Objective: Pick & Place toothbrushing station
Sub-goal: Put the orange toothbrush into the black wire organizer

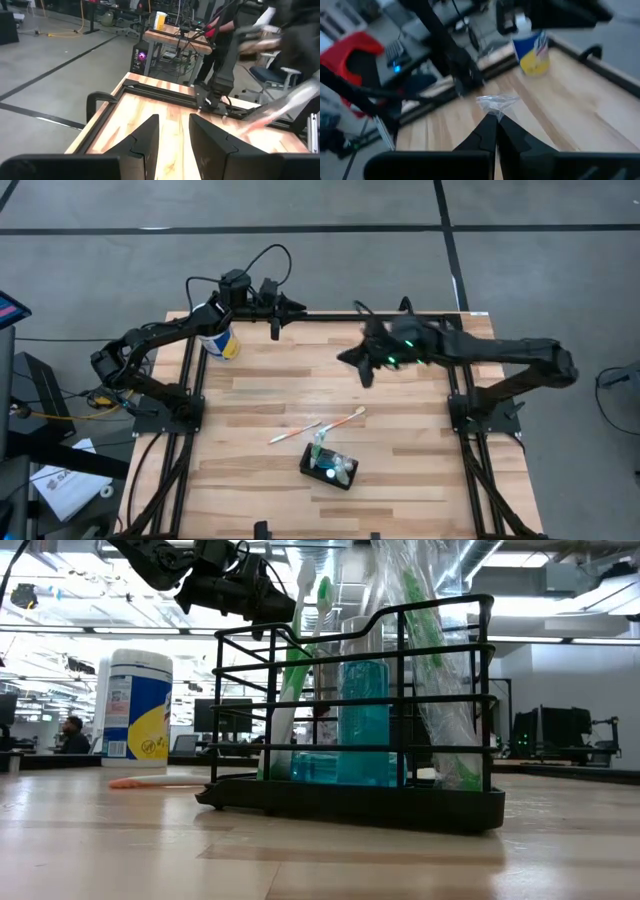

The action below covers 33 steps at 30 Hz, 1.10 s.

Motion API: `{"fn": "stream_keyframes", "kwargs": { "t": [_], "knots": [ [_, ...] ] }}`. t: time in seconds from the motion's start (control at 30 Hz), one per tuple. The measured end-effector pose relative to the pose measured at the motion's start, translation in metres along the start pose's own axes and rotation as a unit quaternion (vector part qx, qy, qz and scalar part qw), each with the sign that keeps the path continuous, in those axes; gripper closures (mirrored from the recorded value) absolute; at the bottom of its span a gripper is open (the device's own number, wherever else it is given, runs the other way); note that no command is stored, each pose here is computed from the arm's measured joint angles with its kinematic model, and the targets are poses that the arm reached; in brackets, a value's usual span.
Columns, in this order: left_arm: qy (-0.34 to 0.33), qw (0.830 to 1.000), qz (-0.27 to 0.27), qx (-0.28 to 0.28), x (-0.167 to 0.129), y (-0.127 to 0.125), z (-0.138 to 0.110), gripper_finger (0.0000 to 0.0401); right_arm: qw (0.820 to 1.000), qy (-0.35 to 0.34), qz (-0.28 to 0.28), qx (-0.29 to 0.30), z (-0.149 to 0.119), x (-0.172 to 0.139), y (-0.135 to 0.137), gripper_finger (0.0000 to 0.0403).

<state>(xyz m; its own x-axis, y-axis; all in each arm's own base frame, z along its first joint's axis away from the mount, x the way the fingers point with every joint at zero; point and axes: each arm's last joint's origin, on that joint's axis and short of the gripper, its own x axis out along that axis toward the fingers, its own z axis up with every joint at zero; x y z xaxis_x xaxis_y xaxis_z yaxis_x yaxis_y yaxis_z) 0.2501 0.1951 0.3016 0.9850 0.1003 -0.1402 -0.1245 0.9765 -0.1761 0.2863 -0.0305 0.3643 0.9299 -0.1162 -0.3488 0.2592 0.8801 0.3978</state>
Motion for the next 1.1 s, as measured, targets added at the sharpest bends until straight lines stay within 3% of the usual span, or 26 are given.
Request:
{"fn": "stream_keyframes", "kwargs": {
  "t": [0.23,0.6,0.87,1.1],
  "knots": [
    [0.001,0.999,0.0,-0.039,0.0,0.0,0.0,0.03,0.997,-0.077,-0.024,-0.002,-0.019,-0.047,0.065,0.0403],
    [0.005,0.997,-0.009,-0.079,0.003,-0.005,-0.001,0.03,0.995,-0.088,-0.047,0.024,-0.085,-0.057,0.137,0.0403],
    [0.008,0.997,-0.022,-0.08,0.007,-0.013,-0.002,0.03,0.986,-0.148,-0.049,0.059,-0.106,-0.051,0.166,0.0403],
    [0.009,0.997,-0.021,-0.08,0.008,-0.014,-0.002,0.03,0.986,-0.153,-0.045,0.054,-0.105,-0.051,0.168,0.0403]
  ]
}}
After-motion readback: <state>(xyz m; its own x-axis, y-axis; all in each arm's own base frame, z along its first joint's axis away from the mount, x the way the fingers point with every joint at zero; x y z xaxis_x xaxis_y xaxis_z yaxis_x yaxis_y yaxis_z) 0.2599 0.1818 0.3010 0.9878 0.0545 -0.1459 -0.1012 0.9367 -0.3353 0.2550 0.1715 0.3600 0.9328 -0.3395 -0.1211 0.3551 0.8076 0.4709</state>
